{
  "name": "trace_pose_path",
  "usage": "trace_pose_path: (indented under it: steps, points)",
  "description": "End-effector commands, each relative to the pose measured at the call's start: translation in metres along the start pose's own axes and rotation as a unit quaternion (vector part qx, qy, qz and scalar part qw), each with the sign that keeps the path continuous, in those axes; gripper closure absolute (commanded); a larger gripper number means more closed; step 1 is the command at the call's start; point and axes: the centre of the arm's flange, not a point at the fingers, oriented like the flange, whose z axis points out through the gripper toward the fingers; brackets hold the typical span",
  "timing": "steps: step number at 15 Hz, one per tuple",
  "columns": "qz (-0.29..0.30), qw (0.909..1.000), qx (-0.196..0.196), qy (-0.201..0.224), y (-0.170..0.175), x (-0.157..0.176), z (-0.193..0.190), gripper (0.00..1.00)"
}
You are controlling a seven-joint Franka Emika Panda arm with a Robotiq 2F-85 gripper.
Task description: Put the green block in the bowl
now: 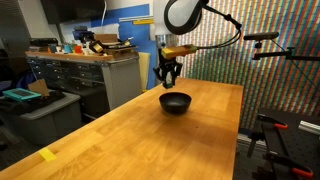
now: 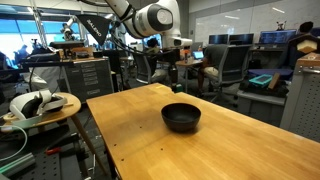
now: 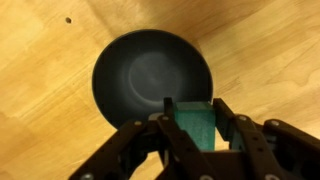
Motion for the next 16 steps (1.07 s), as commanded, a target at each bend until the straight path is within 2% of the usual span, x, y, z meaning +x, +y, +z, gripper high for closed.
trace_pose_path:
  steps: [1,10,12,16]
  points:
    - [0.025,0.9995,0.021,-0.006,0.029,0.001,0.001,0.82]
    - [0.068,0.9912,0.089,-0.072,0.041,0.016,0.019,0.82]
    - [0.076,0.9900,0.100,-0.064,0.041,0.020,0.020,0.82]
    - [0.093,0.9895,0.110,-0.017,0.039,0.027,0.021,0.82]
